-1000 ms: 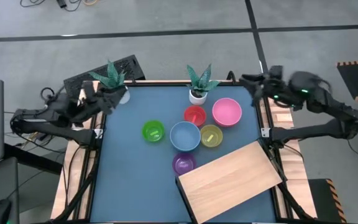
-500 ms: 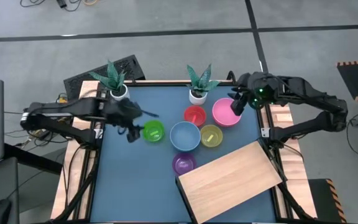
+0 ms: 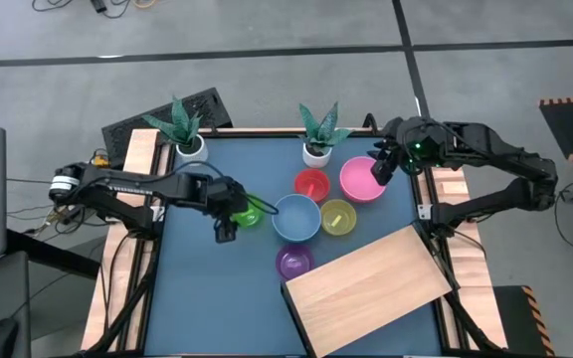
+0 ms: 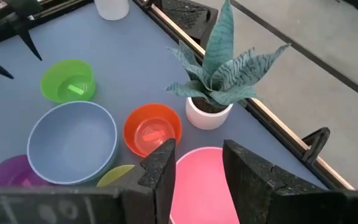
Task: Place and stack bowls onto a shelf
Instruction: Put the green bowl on the shelf
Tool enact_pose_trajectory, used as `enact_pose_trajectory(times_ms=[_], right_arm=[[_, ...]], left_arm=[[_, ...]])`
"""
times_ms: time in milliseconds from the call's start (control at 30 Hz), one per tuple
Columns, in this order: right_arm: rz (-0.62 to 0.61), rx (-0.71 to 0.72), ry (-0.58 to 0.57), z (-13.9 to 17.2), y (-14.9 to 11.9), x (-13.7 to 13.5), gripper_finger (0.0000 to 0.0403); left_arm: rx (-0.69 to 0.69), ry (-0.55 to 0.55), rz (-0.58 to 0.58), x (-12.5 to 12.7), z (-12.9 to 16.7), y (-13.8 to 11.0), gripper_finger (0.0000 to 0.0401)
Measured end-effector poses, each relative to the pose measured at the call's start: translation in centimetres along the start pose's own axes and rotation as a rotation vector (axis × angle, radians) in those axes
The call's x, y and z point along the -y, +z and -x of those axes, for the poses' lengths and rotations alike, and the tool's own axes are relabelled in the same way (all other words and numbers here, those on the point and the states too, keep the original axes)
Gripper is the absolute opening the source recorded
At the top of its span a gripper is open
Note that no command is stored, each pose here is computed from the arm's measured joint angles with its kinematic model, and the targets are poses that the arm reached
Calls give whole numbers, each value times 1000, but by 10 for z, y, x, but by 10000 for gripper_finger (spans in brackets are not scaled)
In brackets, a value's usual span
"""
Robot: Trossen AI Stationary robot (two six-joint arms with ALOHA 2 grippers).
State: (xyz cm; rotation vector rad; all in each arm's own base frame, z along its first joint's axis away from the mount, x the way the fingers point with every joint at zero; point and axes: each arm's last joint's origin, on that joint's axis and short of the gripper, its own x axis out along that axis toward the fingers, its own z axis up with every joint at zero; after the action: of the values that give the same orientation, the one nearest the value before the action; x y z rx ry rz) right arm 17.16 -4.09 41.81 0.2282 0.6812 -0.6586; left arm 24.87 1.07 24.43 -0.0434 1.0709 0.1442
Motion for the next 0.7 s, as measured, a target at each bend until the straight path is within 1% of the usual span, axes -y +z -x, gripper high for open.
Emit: enact_pose_trajectory(times_ms=[67, 133, 233, 300, 367, 467, 600, 700], right_arm=[[11, -8, 3, -3, 0, -2, 159], [46, -22, 7, -10, 2, -8, 159], [139, -31, 25, -34, 6, -25, 159], [204, -24, 59, -54, 12, -40, 159], [240, 2, 100, -74, 19, -56, 159], [252, 41, 155, -99, 30, -75, 159], [257, 27, 185, -135, 35, -96, 159], [258, 19, 187, -163, 36, -110, 159]], left_arm=[[6, -8, 24, 0, -1, 0, 269], [11, -9, 46, 0, 0, 0, 269], [26, -12, 89, 1, 4, 0, 269], [43, -26, 128, 1, 9, 1, 269], [75, -42, 178, 0, 18, 3, 269], [124, -59, 253, -1, 34, 4, 269], [188, -59, 353, -3, 54, 0, 269], [230, -57, 426, -5, 69, -6, 269]])
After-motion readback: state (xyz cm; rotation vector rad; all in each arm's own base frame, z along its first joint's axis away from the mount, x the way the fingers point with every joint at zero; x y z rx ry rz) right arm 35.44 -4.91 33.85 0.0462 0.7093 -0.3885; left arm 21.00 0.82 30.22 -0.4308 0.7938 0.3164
